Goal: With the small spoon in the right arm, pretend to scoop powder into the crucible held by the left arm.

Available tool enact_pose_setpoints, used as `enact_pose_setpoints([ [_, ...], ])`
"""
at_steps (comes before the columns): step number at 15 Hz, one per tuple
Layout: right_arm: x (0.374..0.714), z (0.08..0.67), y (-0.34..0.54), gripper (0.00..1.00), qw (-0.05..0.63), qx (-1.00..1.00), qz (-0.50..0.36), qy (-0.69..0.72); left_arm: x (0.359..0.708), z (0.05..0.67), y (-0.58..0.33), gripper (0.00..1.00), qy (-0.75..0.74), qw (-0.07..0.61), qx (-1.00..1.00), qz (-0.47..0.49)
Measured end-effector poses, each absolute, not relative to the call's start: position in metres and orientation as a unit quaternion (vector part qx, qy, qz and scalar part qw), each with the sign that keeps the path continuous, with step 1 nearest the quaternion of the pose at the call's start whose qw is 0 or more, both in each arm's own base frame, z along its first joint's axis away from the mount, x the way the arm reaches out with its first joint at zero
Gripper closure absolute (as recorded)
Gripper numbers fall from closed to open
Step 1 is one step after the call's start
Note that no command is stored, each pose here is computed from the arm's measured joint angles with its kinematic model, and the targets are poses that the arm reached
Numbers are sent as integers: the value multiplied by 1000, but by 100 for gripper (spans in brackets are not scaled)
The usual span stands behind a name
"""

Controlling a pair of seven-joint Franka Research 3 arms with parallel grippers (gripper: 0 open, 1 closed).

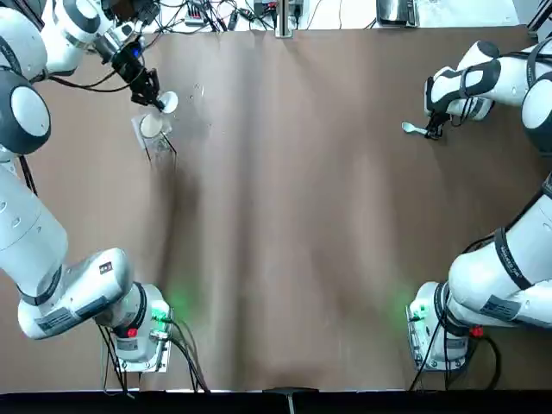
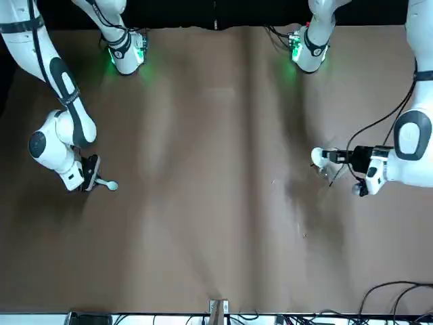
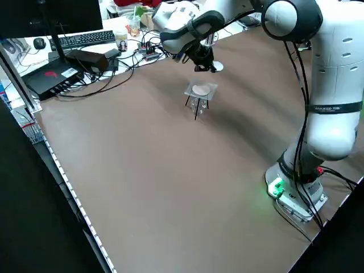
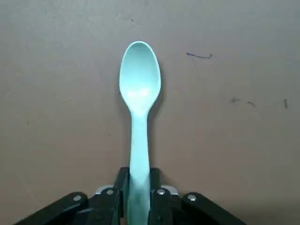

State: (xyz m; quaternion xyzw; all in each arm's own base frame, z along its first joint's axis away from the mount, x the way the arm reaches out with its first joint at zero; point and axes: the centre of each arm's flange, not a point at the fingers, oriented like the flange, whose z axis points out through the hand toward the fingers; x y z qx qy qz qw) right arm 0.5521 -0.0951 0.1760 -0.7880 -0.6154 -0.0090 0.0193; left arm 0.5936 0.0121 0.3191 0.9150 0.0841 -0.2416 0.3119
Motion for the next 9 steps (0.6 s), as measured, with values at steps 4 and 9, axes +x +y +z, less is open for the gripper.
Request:
enact_pose_setpoints([
  [4, 556, 181, -97, 78, 47, -791, 14, -610, 596, 327, -53, 94, 104, 315, 905, -266],
  [9, 576, 214, -89, 78, 110, -813, 74, -567, 601, 342, -133, 94, 141, 294, 905, -275],
])
